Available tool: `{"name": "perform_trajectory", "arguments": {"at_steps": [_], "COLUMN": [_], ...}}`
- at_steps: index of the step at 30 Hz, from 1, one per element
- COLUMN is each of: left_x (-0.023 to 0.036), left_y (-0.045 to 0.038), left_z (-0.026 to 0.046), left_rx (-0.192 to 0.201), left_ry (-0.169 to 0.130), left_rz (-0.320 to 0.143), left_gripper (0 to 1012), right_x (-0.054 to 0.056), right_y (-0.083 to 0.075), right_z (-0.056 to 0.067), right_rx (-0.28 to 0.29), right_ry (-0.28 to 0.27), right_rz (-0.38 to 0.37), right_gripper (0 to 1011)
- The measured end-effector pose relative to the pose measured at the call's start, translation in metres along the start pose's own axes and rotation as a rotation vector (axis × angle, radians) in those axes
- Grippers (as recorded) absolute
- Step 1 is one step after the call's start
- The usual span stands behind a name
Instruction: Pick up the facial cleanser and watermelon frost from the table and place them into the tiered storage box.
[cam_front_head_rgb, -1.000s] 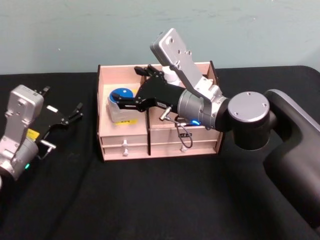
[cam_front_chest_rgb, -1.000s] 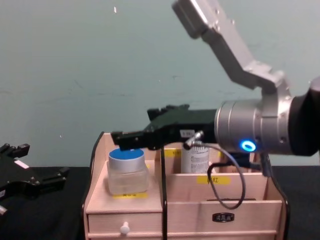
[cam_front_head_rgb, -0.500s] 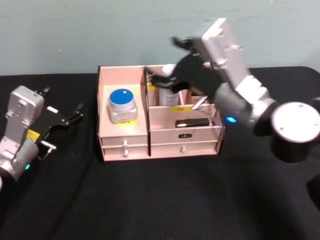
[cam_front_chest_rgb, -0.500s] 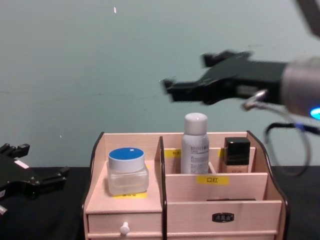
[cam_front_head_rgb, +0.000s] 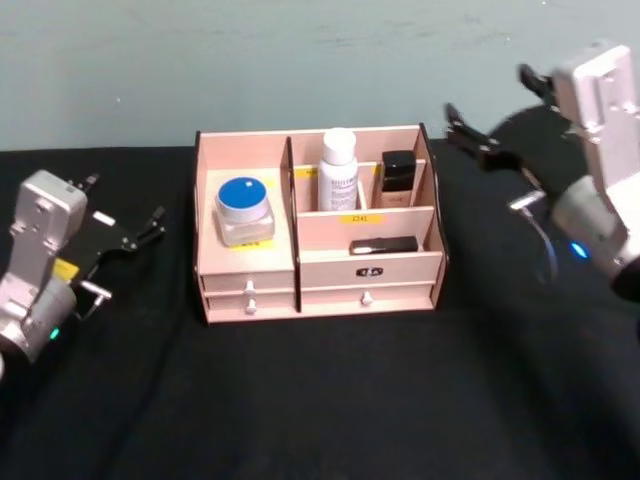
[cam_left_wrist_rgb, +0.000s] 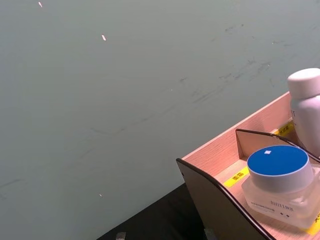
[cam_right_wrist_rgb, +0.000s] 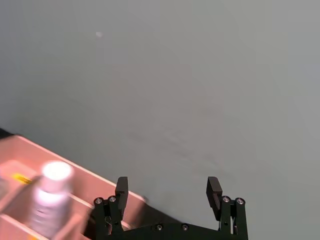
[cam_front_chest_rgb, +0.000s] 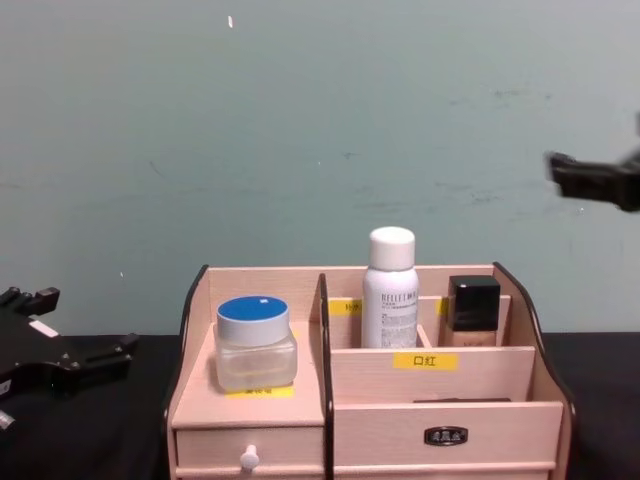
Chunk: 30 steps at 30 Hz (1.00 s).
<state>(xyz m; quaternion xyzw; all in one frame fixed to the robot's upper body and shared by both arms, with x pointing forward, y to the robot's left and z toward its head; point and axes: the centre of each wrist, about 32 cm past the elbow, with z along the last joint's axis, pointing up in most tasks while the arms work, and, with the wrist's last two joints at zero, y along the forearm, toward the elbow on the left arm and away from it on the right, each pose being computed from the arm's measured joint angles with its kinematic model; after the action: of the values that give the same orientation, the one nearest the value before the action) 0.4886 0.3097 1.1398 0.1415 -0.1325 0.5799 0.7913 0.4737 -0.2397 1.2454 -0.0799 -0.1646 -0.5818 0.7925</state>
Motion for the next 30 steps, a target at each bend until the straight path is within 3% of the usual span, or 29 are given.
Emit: {"name": "perform_trajectory", "arguments": {"at_steps": [7, 20, 30], "left_x": [0.0000, -0.0001, 0.0000], "left_y": [0.0000, 0.0000, 0.0000], "left_z": [0.0000, 0.0000, 0.0000], "left_rx": [0.000, 0.000, 0.000], "left_ry": [0.000, 0.000, 0.000], "left_rz": [0.000, 0.000, 0.000], "left_gripper": [1009, 1010, 1010], "right_x": [0.014, 0.012, 0.013], "right_y": [-0.010, -0.006, -0.007], "right_z": [-0.027, -0.068, -0.066], "right_rx": [-0.076, -0.209, -0.202], "right_ry": [0.045, 0.104, 0.100], "right_rz": [-0.093, -0.081, -0.082], "right_gripper": [1002, 1002, 1002]}}
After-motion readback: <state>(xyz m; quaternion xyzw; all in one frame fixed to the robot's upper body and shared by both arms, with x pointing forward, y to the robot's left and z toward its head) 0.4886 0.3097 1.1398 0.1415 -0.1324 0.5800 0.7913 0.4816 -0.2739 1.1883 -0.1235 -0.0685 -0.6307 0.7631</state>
